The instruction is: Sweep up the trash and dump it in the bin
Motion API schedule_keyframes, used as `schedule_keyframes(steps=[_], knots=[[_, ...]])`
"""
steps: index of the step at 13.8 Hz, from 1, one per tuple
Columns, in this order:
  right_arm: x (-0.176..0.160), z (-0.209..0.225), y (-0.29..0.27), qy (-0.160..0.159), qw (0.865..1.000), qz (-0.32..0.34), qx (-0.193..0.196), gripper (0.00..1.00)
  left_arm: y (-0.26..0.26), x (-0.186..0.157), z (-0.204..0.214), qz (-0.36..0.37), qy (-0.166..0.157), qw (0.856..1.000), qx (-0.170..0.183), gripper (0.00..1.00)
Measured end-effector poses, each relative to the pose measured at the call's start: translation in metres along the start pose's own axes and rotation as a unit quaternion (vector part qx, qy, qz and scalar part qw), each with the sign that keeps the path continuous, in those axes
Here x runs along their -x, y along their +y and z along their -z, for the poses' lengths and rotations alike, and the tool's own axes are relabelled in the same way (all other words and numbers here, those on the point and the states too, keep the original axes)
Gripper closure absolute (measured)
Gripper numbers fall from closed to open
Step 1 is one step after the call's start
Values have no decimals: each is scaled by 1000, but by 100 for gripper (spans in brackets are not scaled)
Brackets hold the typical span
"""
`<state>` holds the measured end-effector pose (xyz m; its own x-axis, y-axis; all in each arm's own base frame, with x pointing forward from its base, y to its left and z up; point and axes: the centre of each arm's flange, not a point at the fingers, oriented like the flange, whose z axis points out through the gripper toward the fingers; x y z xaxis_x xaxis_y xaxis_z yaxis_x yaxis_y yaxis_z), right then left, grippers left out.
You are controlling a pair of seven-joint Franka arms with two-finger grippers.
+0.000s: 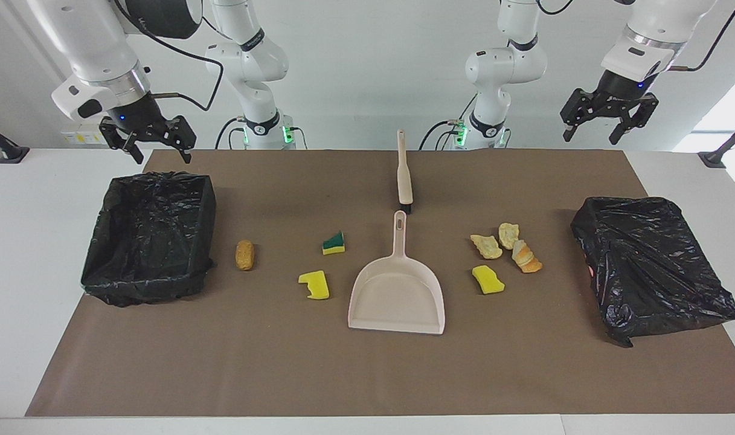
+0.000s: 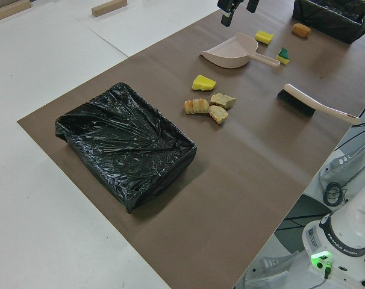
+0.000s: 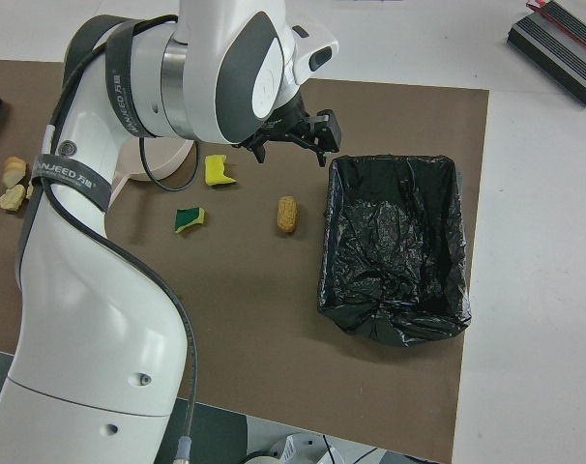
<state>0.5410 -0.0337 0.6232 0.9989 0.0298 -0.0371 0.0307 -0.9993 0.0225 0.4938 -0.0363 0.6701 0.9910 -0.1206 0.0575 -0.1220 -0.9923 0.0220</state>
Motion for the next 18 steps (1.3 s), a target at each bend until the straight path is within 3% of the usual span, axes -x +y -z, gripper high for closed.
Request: schedule_keyframes(steps=[18], knots=[[1,5,-2,5,1000,-1,0,0,-4,5,4,4,-8,1000,-7,0]])
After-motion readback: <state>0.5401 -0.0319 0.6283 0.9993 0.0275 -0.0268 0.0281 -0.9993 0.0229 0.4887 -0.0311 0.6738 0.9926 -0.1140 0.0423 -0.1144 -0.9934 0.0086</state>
